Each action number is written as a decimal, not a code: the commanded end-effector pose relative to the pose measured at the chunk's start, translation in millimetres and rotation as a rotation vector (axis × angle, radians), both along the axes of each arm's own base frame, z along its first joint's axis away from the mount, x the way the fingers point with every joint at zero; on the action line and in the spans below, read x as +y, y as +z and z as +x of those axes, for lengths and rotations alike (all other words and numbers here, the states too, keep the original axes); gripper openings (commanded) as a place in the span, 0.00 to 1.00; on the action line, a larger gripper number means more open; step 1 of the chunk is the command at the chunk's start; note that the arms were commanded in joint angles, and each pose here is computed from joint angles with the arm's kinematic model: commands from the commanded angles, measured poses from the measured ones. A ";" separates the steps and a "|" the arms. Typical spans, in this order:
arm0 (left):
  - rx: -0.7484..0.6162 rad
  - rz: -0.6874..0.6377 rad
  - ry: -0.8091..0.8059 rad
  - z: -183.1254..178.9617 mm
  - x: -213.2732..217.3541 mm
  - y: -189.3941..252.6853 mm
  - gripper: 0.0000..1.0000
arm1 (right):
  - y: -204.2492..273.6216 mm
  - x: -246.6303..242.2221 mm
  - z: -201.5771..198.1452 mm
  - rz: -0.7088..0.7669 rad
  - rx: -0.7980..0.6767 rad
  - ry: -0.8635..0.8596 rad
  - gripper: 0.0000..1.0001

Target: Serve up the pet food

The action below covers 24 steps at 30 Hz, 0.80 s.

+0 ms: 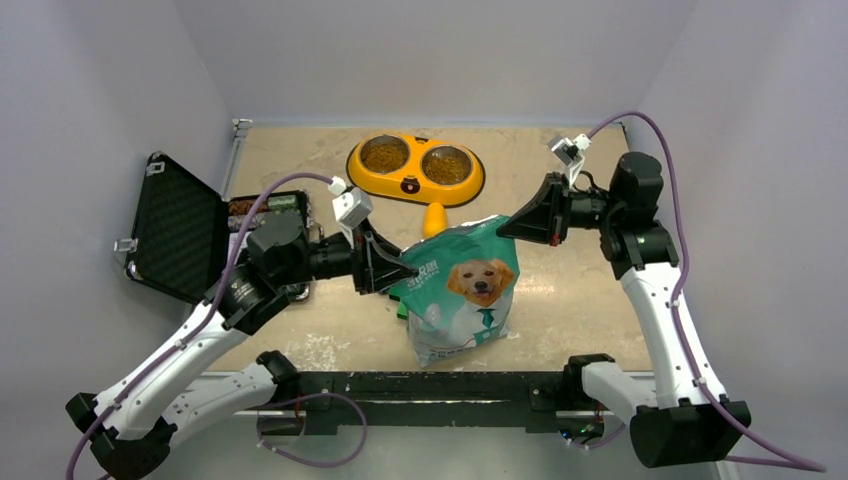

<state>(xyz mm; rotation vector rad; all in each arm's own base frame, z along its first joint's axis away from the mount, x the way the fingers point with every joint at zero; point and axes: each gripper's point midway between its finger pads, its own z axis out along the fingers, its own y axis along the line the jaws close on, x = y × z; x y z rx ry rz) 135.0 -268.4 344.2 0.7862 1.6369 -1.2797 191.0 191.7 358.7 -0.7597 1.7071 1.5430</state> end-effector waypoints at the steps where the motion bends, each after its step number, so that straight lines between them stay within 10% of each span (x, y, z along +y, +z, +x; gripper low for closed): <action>1: -0.058 -0.020 -0.007 3.3 -6.1 19.4 0.32 | 16.3 -3.3 4.9 0.020 -0.025 -0.089 0.00; 4: -0.051 0.043 0.020 7.2 -1.4 14.5 0.00 | 12.5 -7.1 17.7 0.006 0.064 -0.170 0.00; 13: 0.144 -0.064 -0.044 -28.0 18.8 33.9 0.00 | 15.3 -43.8 26.7 0.089 0.331 -0.340 0.00; 20: 0.158 -0.108 -0.201 -30.2 -1.5 43.8 0.00 | 32.1 -39.4 22.3 -0.037 0.147 -0.389 0.00; 24: 0.114 -0.153 -0.249 -27.4 -9.4 55.4 0.00 | 68.1 -23.2 12.0 -0.163 -0.020 -0.383 0.70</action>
